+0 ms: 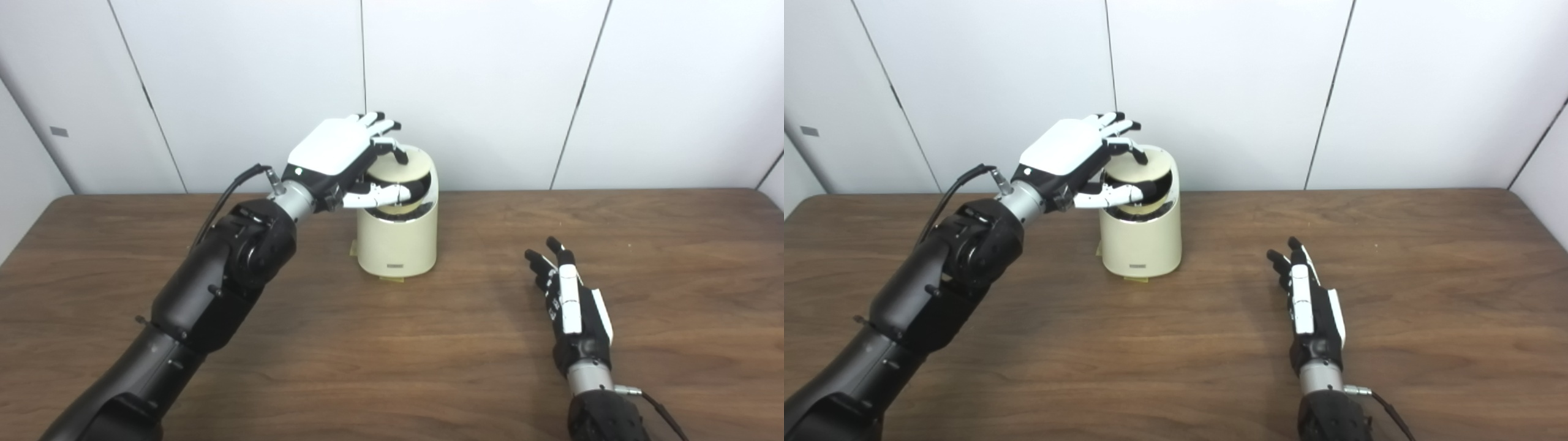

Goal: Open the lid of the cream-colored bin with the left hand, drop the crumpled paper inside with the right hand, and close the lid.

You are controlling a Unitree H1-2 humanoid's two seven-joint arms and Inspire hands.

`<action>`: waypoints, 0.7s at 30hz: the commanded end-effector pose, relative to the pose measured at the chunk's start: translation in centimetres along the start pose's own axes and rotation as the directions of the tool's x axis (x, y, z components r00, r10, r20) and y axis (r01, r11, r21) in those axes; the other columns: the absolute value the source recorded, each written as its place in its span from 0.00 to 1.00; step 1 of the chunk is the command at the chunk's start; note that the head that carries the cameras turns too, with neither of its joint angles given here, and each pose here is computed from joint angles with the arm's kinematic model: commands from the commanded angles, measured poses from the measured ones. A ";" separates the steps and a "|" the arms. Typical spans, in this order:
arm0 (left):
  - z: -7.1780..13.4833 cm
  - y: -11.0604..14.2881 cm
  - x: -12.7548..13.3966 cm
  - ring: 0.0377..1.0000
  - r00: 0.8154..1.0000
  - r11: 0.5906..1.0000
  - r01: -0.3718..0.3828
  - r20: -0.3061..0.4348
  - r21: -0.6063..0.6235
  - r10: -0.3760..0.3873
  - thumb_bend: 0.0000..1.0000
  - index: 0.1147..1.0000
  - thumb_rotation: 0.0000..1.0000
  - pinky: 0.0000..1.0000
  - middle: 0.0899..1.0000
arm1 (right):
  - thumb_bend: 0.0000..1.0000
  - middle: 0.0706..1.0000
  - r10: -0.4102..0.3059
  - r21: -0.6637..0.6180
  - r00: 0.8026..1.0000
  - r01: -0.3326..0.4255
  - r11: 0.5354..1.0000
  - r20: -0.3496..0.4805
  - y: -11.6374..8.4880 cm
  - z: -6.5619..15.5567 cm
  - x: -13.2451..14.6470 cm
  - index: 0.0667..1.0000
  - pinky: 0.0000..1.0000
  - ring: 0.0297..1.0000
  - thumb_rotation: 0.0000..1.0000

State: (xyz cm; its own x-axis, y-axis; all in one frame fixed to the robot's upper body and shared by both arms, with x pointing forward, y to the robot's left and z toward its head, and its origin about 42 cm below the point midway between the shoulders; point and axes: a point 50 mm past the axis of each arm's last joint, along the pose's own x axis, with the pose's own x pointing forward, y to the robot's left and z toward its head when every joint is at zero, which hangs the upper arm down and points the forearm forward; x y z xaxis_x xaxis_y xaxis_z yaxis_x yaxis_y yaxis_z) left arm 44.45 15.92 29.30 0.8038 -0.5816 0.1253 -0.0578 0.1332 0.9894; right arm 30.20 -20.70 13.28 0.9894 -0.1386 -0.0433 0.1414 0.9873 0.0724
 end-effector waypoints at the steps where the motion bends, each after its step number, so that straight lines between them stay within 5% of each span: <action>1: 0.3 1.9 0.0 1.00 0.999 0.997 -0.041 0.019 0.064 0.040 0.64 0.71 1.00 1.00 0.94 | 0.52 0.83 0.026 0.007 1.000 -0.026 1.000 0.004 0.2 0.5 0.0 0.95 0.95 0.90 1.00; 21: 1.7 -1.8 -2.2 1.00 0.998 0.993 0.056 -0.019 0.102 -0.054 0.61 0.74 1.00 1.00 0.95 | 0.52 0.82 0.008 -0.026 1.000 -0.008 1.000 -0.006 -0.9 1.5 -0.3 0.94 0.93 0.91 1.00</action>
State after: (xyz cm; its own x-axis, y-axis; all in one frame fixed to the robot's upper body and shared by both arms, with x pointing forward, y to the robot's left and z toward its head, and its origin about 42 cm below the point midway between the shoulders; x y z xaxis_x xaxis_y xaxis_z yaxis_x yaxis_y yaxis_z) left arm 41.88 15.78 27.03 0.8196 -0.5691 0.0664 -0.0576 0.0334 0.9978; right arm 29.85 -21.56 14.00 0.9891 -0.1267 -0.0743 0.1303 0.9904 0.0453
